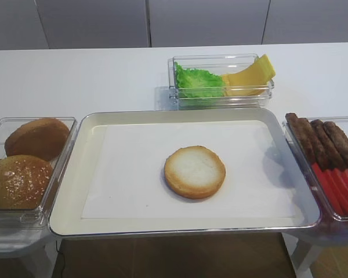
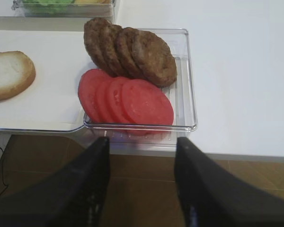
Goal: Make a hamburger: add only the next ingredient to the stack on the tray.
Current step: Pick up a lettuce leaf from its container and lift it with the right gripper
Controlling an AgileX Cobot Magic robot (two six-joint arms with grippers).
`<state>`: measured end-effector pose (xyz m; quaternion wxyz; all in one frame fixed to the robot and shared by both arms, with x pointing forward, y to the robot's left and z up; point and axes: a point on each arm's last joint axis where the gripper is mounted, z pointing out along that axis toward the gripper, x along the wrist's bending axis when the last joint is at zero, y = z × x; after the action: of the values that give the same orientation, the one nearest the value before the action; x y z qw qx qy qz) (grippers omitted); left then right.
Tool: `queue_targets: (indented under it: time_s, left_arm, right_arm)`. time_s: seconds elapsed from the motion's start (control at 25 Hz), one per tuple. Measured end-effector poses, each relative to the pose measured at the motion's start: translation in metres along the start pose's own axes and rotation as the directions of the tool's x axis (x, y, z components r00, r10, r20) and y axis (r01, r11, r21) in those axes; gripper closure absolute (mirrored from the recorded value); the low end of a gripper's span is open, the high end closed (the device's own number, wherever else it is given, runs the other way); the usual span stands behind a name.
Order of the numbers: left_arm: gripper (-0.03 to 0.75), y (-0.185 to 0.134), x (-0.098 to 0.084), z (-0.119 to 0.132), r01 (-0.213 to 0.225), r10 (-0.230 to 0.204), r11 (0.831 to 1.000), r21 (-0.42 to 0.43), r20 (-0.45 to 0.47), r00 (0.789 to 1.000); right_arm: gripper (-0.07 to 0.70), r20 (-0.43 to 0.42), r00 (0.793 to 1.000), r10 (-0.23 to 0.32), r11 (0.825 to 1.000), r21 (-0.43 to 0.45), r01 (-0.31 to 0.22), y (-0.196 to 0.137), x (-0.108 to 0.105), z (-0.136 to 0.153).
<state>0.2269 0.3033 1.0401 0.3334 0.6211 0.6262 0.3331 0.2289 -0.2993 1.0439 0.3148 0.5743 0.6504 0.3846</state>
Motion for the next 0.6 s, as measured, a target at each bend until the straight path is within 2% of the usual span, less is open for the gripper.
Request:
queue_targets:
  time_s: [0.6]
  left_arm:
    - [0.296,0.0,0.0,0.0,0.0,0.0,1.0,0.0,0.0,1.0]
  right_arm:
    - [0.276,0.0,1.0,0.0,1.0,0.0,0.0,0.0,0.0,0.0]
